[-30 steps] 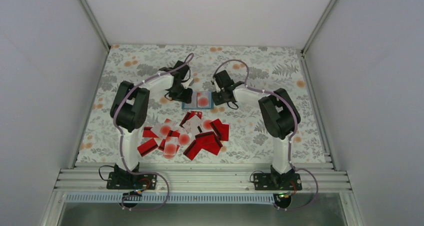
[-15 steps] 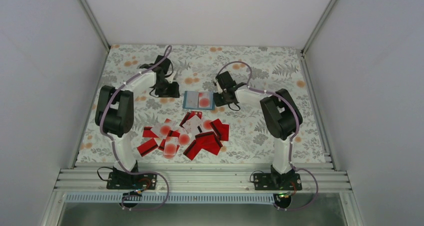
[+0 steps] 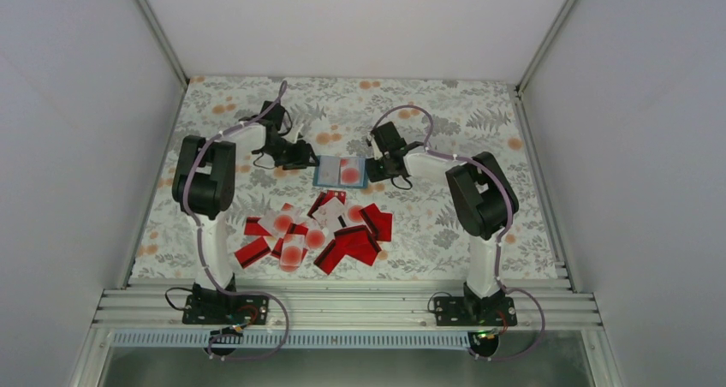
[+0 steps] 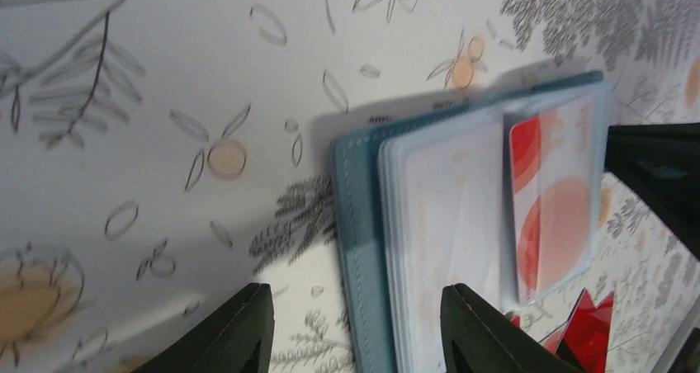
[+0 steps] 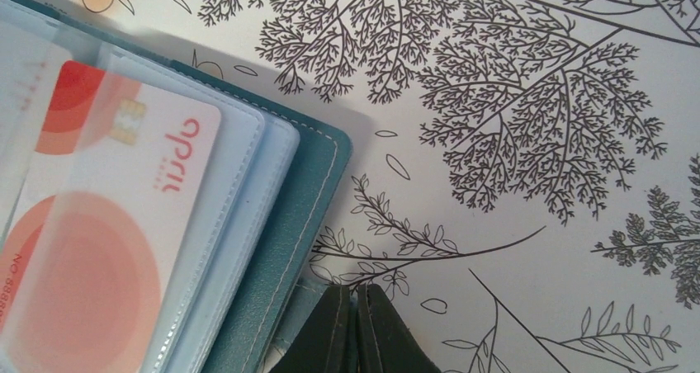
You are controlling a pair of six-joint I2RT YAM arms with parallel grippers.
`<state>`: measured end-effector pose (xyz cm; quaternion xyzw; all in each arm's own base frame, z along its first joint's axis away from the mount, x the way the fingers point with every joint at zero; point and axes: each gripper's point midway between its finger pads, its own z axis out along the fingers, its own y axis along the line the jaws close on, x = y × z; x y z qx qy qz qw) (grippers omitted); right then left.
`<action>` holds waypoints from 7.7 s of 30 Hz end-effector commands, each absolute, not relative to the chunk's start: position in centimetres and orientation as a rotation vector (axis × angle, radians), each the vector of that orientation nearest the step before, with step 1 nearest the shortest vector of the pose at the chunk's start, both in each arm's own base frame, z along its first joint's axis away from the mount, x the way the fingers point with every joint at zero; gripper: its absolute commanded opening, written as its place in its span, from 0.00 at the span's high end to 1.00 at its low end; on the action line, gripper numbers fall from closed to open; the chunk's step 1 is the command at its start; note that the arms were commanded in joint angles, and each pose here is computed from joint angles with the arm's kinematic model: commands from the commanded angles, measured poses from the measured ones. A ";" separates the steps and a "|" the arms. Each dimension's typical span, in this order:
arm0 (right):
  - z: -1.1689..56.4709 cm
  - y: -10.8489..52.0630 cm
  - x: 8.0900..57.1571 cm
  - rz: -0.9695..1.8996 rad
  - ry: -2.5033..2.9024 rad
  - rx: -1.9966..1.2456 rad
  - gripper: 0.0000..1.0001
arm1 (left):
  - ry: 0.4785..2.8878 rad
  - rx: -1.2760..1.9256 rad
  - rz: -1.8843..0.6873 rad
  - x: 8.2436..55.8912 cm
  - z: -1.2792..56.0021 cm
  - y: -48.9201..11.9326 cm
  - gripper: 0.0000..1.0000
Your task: Put the credit cards into the card holder
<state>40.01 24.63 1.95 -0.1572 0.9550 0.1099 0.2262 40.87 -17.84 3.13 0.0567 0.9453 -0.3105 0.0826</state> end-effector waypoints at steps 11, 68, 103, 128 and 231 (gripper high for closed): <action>0.5 24.6 38.8 0.348 2.679 -0.428 0.96 | 2.766 0.278 -1.220 41.5 1.6 -20.2 0.45; 2.5 25.7 38.5 0.449 2.655 -0.451 0.96 | 2.723 0.403 -1.422 39.0 5.9 -32.4 0.47; 2.4 26.2 38.1 0.524 2.678 -0.482 0.96 | 2.822 0.348 -1.056 37.0 6.3 -24.1 0.68; 6.3 27.3 38.0 0.634 2.624 -0.471 0.95 | 3.045 0.475 -0.636 35.8 0.3 -25.4 0.69; 4.7 28.4 38.2 1.164 2.605 -0.239 0.82 | 3.106 0.589 -0.446 35.4 -1.0 -25.9 0.69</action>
